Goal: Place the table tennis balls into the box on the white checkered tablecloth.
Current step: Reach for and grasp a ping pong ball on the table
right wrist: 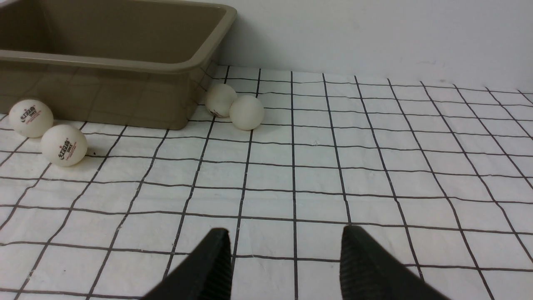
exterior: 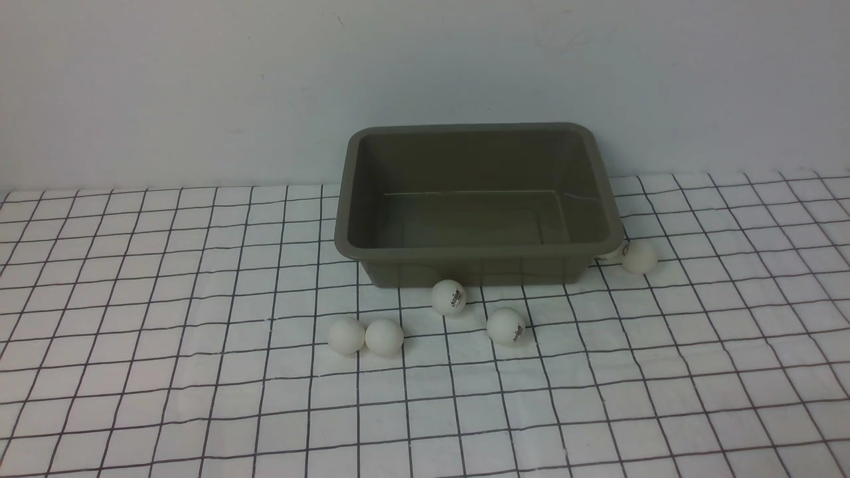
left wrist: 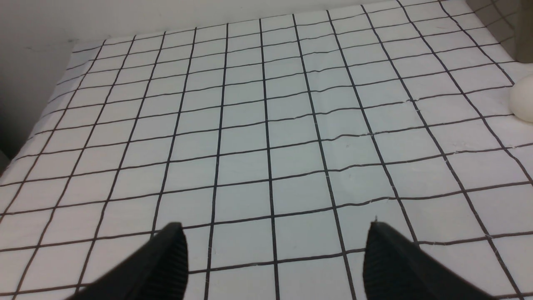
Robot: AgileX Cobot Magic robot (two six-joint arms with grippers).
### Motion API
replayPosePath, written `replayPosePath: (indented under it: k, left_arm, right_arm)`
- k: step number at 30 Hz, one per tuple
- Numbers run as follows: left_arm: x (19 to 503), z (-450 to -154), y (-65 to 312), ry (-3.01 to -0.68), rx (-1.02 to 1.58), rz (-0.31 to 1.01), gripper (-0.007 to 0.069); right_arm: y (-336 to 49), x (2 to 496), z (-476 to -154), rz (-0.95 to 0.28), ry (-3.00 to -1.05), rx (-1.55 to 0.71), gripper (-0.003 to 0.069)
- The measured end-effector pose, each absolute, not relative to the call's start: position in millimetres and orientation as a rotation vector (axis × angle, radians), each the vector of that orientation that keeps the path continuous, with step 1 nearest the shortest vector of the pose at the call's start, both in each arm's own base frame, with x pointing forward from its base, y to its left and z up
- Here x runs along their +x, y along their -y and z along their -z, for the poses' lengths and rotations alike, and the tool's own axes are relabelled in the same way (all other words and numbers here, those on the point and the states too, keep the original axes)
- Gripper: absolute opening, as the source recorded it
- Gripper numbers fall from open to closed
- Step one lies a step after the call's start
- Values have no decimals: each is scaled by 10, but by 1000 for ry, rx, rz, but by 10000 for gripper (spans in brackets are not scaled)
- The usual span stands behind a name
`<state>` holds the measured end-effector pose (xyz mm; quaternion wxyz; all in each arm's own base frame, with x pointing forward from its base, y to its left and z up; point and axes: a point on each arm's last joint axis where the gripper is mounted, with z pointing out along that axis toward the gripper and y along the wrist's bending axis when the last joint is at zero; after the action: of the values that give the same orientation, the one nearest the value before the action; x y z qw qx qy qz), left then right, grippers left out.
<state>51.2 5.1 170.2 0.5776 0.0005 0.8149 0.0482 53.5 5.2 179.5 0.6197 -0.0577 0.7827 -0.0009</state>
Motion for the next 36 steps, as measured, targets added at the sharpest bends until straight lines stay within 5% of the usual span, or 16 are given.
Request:
replayPosePath:
  k: [11,24,36]
  left_arm:
    - [512,-1702,-51,-1907,1,-113,510]
    - [512,-1702,-51,-1907,1,-113,510]
    - [512,-1702,-51,-1907,1,-113,510]
  right_arm:
    - [-54,549,-1832,-23,-1744,-100,336]
    - [-114,219,-3084,-118,-1621,-121,336]
    - [-160,133,-3235,-213,-1595,-108,336]
